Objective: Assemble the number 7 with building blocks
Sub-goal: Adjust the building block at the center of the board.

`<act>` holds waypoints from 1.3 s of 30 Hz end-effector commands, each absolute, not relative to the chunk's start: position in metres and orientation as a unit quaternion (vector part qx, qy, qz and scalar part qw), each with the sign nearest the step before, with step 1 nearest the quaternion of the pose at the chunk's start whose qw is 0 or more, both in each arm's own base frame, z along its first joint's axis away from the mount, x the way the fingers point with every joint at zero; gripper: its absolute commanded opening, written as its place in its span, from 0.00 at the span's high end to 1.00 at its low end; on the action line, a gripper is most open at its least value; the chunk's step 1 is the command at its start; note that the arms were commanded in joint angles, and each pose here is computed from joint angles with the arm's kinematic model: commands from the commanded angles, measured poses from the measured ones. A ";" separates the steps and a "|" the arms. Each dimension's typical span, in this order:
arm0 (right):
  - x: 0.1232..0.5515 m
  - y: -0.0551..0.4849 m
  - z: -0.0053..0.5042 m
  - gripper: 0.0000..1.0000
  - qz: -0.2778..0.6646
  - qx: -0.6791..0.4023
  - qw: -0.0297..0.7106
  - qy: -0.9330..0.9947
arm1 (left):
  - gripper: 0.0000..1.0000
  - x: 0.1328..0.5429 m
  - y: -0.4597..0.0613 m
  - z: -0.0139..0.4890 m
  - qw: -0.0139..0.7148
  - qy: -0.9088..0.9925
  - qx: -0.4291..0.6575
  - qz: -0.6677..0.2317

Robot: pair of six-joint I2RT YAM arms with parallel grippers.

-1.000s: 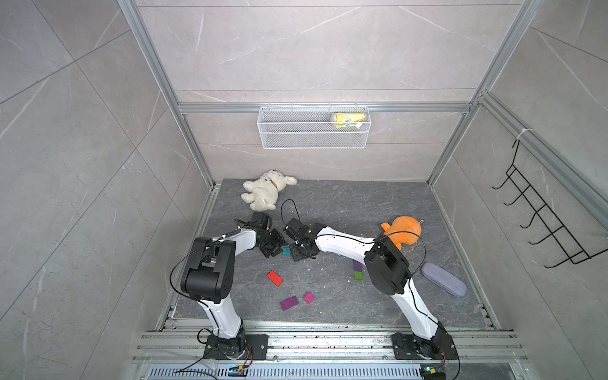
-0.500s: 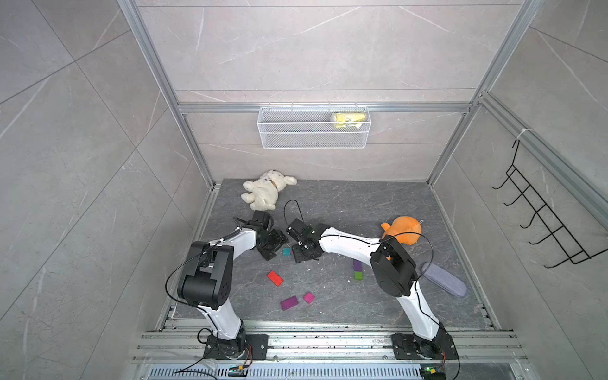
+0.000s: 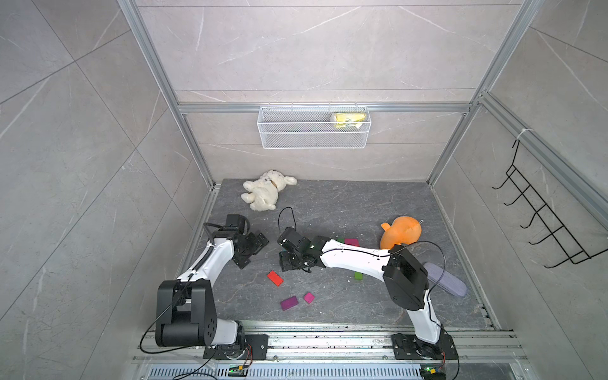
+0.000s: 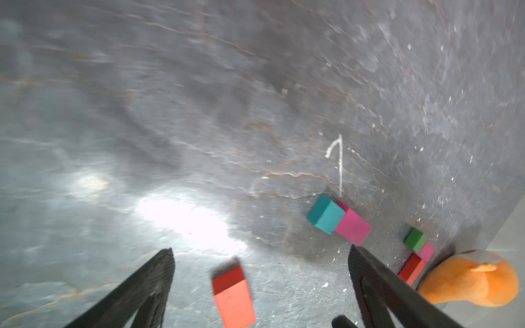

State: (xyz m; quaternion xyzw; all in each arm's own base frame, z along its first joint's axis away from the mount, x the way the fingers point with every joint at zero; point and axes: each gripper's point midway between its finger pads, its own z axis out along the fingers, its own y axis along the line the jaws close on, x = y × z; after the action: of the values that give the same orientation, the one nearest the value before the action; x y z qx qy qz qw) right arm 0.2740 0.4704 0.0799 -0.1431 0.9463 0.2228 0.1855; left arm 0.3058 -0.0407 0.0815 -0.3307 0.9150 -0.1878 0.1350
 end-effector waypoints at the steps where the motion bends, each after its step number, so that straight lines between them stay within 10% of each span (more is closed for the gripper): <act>1: 0.276 0.496 0.066 0.43 0.249 -0.119 0.175 0.945 | 0.00 0.285 -0.036 0.077 0.110 0.904 -0.345 -0.227; 39: 0.318 0.483 0.010 0.40 0.190 -0.074 0.171 0.964 | 0.00 0.277 -0.021 0.053 0.088 0.888 -0.375 -0.251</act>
State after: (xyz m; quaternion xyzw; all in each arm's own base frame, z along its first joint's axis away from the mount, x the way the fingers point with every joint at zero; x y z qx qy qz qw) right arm 0.3213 0.4913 0.0334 -0.0713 0.9544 0.2189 0.1898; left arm 0.2782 -0.0175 0.0531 -0.3840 0.8869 -0.2397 0.0919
